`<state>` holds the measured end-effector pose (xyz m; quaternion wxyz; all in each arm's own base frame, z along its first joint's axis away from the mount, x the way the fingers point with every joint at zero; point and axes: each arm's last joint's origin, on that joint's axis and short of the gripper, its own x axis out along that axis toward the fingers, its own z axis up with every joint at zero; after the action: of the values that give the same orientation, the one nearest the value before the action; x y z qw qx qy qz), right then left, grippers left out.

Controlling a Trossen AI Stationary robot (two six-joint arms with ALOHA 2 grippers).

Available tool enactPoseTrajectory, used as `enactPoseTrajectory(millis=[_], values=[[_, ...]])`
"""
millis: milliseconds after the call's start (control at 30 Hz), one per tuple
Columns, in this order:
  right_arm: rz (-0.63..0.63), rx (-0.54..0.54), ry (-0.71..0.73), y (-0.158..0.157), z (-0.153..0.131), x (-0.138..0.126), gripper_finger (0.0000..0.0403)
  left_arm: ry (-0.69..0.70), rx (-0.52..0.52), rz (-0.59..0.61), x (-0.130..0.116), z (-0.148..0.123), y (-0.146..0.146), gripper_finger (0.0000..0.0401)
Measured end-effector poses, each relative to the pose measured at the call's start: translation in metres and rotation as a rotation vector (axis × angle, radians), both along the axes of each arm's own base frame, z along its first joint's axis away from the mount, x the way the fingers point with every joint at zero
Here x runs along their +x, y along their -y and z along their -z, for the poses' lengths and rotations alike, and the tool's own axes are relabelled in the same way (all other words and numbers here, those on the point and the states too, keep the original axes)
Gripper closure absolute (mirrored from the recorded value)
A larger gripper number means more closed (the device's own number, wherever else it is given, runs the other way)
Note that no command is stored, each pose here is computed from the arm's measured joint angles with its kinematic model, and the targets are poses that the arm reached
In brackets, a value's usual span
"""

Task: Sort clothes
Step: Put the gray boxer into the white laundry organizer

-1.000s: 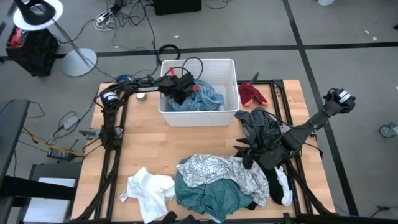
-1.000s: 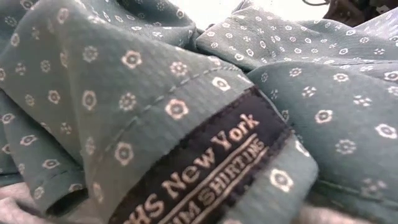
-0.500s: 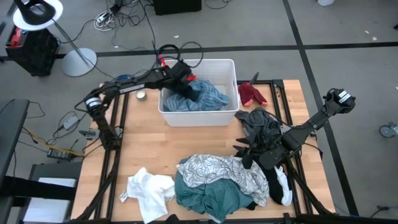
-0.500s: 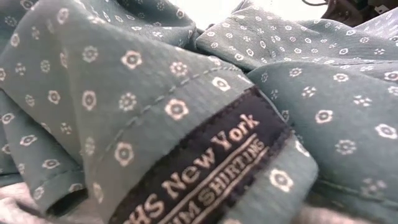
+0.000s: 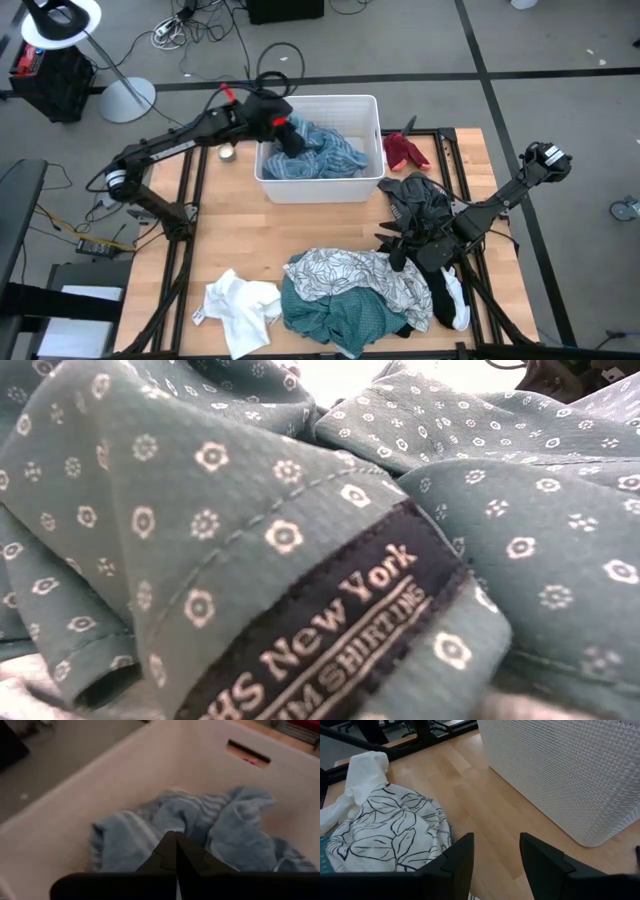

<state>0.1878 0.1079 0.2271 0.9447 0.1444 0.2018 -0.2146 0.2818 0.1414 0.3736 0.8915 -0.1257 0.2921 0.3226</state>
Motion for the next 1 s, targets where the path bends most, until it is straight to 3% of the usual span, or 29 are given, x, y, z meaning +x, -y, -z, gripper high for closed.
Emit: enactPoseTrajectory(millis=[333,667,833,1000], values=[[-0.001,-0.001,-0.002,0.0,0.0,0.0,0.0243,0.07,0.057,0.153,-0.032,-0.039,0.058,0.04],[-0.001,0.002,0.002,0.0,0.0,0.0,0.0243,0.075,-0.016,0.389,-0.067,-0.053,0.125,0.04],[-0.02,0.026,0.003,-0.001,-0.001,0.001,0.0243,0.073,-0.012,0.434,-0.081,-0.04,0.152,0.04],[-0.039,0.054,0.015,-0.003,-0.002,0.002,0.0243,0.137,-0.032,0.495,-0.1,-0.006,0.168,0.0401]])
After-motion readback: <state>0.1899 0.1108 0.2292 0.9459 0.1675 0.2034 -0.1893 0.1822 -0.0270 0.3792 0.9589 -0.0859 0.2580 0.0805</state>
